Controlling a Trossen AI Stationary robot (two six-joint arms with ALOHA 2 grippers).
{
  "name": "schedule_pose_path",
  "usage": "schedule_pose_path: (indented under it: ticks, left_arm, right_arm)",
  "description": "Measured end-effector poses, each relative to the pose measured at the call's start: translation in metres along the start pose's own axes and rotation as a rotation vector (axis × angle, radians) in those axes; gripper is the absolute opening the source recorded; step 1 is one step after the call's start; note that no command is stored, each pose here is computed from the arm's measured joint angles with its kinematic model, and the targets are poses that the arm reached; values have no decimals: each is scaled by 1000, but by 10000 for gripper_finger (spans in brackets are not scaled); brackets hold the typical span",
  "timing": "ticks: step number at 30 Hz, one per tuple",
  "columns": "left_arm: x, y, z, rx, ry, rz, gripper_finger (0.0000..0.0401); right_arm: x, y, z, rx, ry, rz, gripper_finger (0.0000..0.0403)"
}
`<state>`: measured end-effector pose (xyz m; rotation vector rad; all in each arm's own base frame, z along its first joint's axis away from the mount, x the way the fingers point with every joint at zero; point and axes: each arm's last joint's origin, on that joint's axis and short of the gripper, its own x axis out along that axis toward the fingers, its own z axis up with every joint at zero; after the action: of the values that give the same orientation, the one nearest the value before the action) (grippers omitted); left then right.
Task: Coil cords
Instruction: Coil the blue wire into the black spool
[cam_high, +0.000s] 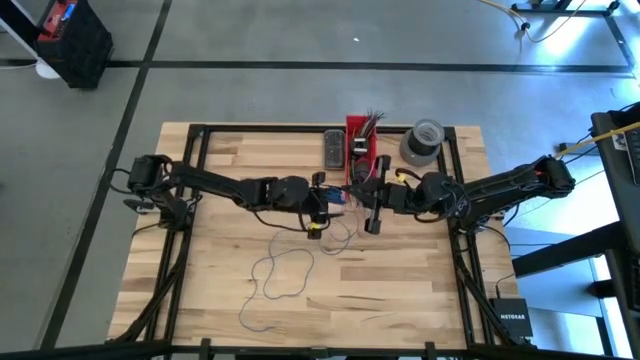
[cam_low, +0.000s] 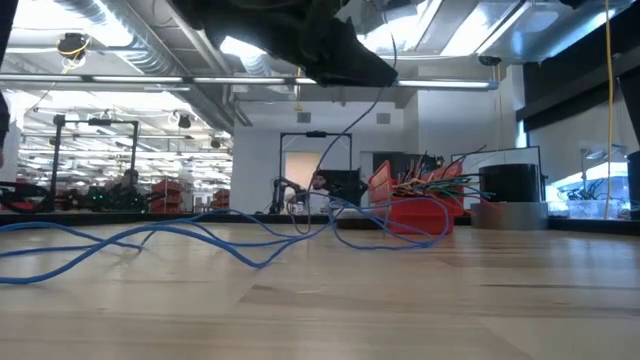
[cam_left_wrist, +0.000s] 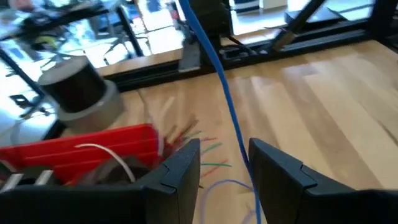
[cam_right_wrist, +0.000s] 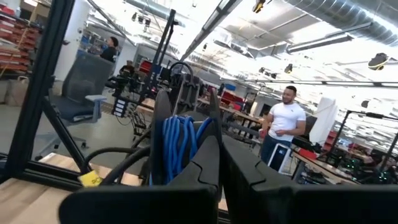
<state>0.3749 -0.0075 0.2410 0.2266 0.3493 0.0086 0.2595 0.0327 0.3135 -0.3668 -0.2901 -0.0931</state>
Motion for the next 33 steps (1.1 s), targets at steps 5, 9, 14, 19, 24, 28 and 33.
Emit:
schedule_pose_path:
  ticks: [5,9,14,19,24,28,33]
  left_arm:
    - [0,-4,-4,8,46,-20,83]
    - [0,-4,-6,12,69,-17,20]
    - [-11,-5,-5,38,150,101,10]
    - [-43,-10,7,81,248,208,4]
    - [-83,-19,17,72,337,313,2]
    - [-101,-26,21,60,347,367,3]
    - [-105,-35,26,70,311,344,3]
  right_arm:
    - [0,1,0,24,7,-3,8]
    - [-1,5,2,52,-10,19,8]
    - [-3,15,6,52,0,41,8]
    - [-6,25,4,-44,85,6,8]
    - [-8,29,-5,-134,191,19,8]
    - [-8,26,-11,-177,241,14,8]
    - [-6,18,-25,-220,342,12,8]
